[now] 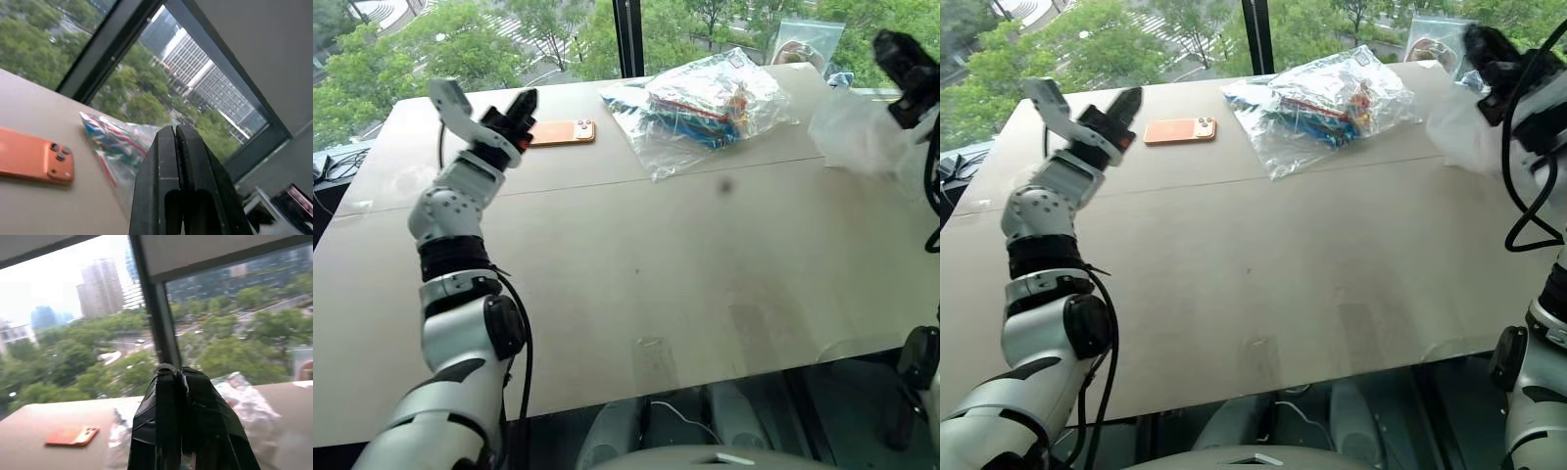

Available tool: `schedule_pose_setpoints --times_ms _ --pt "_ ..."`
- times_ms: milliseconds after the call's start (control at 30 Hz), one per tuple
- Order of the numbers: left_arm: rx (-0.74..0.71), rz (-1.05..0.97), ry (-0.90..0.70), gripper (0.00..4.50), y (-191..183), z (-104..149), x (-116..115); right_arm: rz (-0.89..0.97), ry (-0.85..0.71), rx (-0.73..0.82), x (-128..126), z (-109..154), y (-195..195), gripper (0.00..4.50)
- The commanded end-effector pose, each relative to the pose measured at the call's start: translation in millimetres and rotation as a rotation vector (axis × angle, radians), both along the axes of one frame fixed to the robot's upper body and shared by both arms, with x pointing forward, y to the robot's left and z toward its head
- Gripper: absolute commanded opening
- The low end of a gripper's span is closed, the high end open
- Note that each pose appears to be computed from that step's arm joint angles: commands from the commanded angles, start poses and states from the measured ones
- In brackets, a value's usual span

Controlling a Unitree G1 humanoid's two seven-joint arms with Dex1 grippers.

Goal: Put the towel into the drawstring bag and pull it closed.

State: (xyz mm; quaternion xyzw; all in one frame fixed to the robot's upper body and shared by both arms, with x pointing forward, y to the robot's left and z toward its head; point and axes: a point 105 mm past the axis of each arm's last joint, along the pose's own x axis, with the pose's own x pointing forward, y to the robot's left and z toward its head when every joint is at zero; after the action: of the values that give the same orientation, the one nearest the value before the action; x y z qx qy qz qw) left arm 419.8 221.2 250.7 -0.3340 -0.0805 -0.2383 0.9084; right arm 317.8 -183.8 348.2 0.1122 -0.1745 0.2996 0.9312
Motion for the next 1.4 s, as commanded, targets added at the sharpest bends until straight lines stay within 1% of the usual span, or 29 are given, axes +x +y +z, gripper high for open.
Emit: schedule_pose_setpoints --times_ms 33,100,233,300,433,500,567,633,700,767,800,833,900,1067,1133,1200,1267,1333,1400 --pt "0.056 -0.105 -0.067 0.0 -21 10 -19 0.237 -0.111 0.027 -39 31 41 0.04" --pt "0.047 -0.133 -0.048 0.0 -30 4 -23 0.293 -0.123 0.06 -44 42 51 0.04" --pt "0.039 -0.166 -0.029 0.0 -46 -1 -26 0.332 -0.14 0.044 -48 56 60 0.04" --pt "0.039 -0.175 -0.023 0.0 -50 -4 -29 0.345 -0.161 0.066 -49 68 62 0.04" --pt "0.049 -0.194 -0.006 0.0 -50 -11 -36 0.374 -0.181 0.083 -54 79 64 0.04" --pt "0.081 -0.217 0.011 0.0 -53 -18 -42 0.376 -0.15 0.044 -53 70 66 0.04" --pt "0.12 -0.256 0.033 0.0 -57 -29 -51 0.395 -0.071 0.002 -52 46 68 0.04" --pt "0.123 -0.305 0.065 0.0 -62 -39 -61 0.411 0.005 -0.034 -55 20 68 0.04" --pt "0.131 -0.351 0.088 0.0 -66 -47 -70 0.393 0.042 -0.051 -55 6 67 0.04" --pt "0.171 -0.405 0.112 0.54 -74 -59 -82 0.375 0.053 -0.032 -57 2 64 0.0" --pt "0.205 -0.446 0.131 0.78 -81 -69 -90 0.373 0.048 -0.014 -59 4 64 0.0" --pt "0.241 -0.483 0.154 1.21 -87 -81 -97 0.367 0.039 -0.003 -61 7 63 0.0" --pt "0.343 -0.508 0.153 2.1 -94 -99 -105 0.352 0.034 0.011 -63 10 60 0.0" --pt "0.463 -0.548 0.123 2.1 -104 -117 -103 0.328 0.044 0.001 -66 12 56 0.0" --pt "0.562 -0.547 0.079 2.1 -107 -123 -98 0.313 0.046 -0.012 -67 12 54 0.0" --pt "0.627 -0.558 0.03 2.1 -110 -125 -97 0.308 0.044 -0.011 -68 13 53 0.0" --pt "0.64 -0.559 0.0 2.1 -114 -125 -94 0.301 0.038 -0.007 -69 15 53 0.0" --pt "0.705 -0.585 -0.047 2.1 -122 -130 -96 0.292 0.034 -0.007 -70 15 52 0.0" --pt "0.706 -0.586 -0.066 2.1 -129 -131 -95 0.289 0.031 -0.004 -70 15 52 0.0"
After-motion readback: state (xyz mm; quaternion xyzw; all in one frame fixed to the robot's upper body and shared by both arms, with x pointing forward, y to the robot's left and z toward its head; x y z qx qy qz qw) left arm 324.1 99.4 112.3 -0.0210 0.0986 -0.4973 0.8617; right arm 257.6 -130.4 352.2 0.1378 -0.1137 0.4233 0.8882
